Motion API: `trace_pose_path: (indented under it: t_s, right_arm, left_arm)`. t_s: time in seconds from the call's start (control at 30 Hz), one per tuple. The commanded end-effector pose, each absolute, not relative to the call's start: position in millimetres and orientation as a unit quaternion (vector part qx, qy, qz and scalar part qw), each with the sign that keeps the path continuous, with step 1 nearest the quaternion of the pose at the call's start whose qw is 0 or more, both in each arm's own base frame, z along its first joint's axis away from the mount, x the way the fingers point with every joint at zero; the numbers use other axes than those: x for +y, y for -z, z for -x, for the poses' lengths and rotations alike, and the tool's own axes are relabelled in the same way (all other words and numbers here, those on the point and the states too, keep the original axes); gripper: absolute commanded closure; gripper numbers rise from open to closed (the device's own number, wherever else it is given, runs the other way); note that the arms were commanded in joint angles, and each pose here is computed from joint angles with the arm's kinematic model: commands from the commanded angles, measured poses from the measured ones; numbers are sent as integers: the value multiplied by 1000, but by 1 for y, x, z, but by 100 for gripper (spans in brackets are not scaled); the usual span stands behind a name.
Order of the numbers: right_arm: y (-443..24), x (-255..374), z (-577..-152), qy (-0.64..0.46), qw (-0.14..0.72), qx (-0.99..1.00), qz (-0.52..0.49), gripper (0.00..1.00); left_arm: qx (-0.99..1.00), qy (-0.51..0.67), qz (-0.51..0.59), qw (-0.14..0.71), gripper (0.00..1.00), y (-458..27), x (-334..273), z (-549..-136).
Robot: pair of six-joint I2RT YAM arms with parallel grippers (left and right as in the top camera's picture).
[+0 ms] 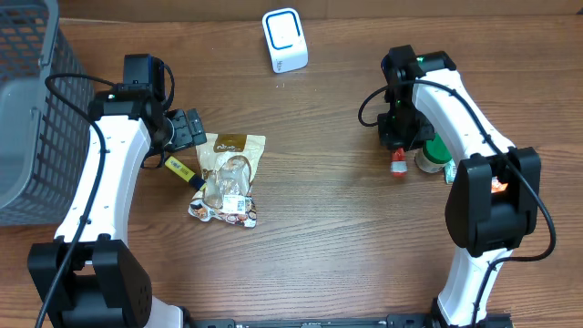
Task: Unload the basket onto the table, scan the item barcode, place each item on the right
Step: 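Move the right gripper left over the snack bag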
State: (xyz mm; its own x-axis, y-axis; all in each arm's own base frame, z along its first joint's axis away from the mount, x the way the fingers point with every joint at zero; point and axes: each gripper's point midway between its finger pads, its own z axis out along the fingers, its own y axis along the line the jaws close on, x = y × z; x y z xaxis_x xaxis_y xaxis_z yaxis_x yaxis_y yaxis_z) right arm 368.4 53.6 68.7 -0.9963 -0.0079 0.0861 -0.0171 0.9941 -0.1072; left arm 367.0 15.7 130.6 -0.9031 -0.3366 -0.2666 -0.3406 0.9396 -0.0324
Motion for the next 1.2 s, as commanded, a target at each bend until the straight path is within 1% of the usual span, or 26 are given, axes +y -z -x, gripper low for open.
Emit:
trace_pose_path:
  t_s: [0.0,0.13,0.2,0.47,0.6,0.93,1.03,1.17]
  right_arm:
    - [-65,54,-369,-55,43,-997,-9,63]
    - [-65,55,-371,-53,40,-998,-9,62]
    - [-64,64,-372,-29,38,-999,-8,63]
    - [-72,153,-376,162,28,-986,-37,63]
    - [-75,198,-371,215,20,-974,-63,63]
    - [-52,304,-333,236,-8,-963,-132,61]
    - [-40,321,-326,214,-30,-968,-130,56]
    - [-26,328,-322,178,-63,-973,-134,53]
  left_arm:
    - [975,-10,165,148,0,-139,18,-370]
    - [975,-10,165,148,0,-139,18,-370]
    - [975,-10,165,148,1,-139,18,-370]
    - [975,-10,165,148,0,-139,18,-370]
    - [975,-10,165,148,0,-139,18,-370]
    - [975,-10,165,148,0,-139,18,-370]
    - [975,-10,165,148,0,-139,18,-370]
    - [975,-10,165,148,0,-139,18,-370]
